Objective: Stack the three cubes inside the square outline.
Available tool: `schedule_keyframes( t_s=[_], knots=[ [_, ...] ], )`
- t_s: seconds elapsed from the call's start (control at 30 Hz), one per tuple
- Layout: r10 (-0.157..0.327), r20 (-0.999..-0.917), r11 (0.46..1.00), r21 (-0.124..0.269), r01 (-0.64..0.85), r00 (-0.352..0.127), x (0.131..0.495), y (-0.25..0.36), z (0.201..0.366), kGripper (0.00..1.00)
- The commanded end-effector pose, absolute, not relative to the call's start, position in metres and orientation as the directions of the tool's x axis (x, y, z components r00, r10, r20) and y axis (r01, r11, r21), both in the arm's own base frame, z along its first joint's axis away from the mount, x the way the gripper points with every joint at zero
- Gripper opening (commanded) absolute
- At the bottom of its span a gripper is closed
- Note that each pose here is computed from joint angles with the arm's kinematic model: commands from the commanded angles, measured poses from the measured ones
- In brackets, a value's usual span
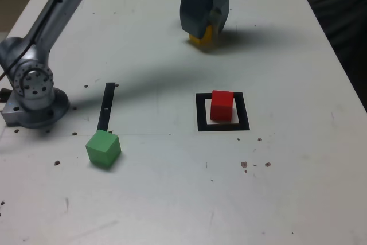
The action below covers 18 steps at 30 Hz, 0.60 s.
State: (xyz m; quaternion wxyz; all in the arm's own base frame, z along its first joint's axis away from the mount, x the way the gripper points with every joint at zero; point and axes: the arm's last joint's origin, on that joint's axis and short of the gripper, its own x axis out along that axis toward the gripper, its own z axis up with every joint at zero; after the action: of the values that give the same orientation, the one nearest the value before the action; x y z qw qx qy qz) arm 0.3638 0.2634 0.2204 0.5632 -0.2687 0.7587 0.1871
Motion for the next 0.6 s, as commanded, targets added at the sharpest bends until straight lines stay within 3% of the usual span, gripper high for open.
schedule_keyframes(
  t_s=[0.0, 0.2, 0.57],
  knots=[
    [-0.2, -0.9527, 0.791, -0.02, -0.611, -0.228, 0.363, 0.261, 0.221, 0.29],
    [-0.181, -0.9565, 0.827, -0.022, -0.562, -0.229, 0.365, 0.248, 0.232, 0.29],
    [-0.106, -0.9646, 0.935, -0.013, -0.355, -0.242, 0.372, 0.177, 0.268, 0.29]
  ],
)
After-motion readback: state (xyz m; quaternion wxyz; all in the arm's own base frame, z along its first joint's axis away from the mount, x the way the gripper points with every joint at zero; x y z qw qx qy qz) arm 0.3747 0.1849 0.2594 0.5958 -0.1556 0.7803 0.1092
